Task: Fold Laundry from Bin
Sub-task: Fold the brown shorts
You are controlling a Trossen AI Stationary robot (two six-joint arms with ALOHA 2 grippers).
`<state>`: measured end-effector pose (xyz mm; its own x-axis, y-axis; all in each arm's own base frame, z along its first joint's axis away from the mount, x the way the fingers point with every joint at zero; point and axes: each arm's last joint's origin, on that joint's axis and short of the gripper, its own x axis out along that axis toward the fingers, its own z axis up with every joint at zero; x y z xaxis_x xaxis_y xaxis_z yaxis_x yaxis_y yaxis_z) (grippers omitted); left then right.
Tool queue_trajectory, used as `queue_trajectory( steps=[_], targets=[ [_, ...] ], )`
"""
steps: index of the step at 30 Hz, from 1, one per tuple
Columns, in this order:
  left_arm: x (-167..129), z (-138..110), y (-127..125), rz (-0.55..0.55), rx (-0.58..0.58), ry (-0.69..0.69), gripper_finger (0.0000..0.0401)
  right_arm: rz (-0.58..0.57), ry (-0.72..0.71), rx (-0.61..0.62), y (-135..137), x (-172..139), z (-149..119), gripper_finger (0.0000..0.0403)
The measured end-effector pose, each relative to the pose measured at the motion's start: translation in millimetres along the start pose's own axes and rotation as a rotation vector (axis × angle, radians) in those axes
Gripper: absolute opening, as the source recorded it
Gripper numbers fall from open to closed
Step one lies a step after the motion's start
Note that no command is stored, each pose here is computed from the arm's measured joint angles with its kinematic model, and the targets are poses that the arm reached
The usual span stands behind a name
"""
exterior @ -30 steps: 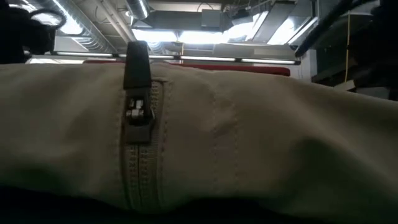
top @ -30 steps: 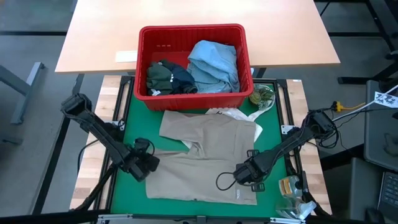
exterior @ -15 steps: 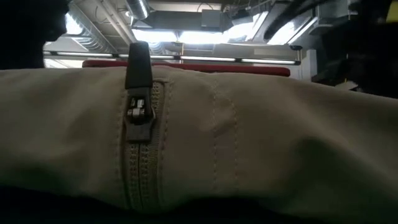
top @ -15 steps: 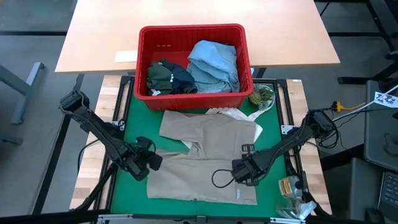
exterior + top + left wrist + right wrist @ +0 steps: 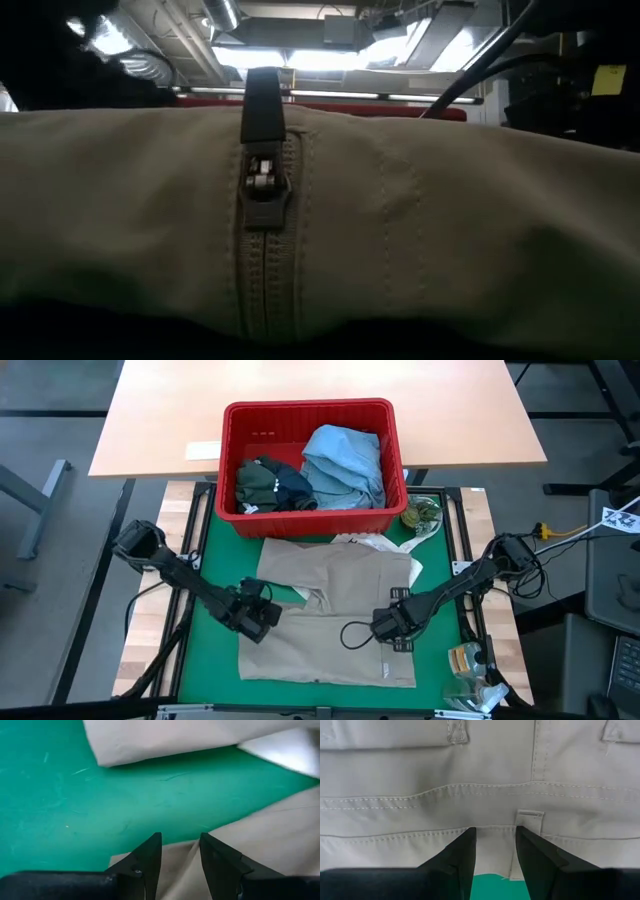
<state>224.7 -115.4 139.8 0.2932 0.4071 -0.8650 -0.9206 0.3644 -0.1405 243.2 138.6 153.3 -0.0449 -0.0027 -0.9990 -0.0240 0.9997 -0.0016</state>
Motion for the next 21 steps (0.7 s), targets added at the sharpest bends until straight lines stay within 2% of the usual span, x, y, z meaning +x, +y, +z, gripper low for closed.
queue_trajectory(
  steps=[8, 14, 18, 21],
  targets=[
    [9, 0, 3, 0.077, 0.037, 0.059, 0.0128, 0.077, 0.08, -0.009, 1, 0, -5, 0.014],
    [7, -2, 8, 0.134, 0.063, 0.136, 0.0128, 0.08, 0.127, -0.081, 9, 0, -13, 0.014],
    [-1, -3, 9, 0.104, 0.073, 0.133, 0.0128, 0.076, 0.135, -0.121, 17, 0, -19, 0.014],
    [-16, 2, 10, 0.034, 0.062, 0.114, 0.0128, 0.062, 0.156, -0.134, 21, -5, -22, 0.014]
  ],
)
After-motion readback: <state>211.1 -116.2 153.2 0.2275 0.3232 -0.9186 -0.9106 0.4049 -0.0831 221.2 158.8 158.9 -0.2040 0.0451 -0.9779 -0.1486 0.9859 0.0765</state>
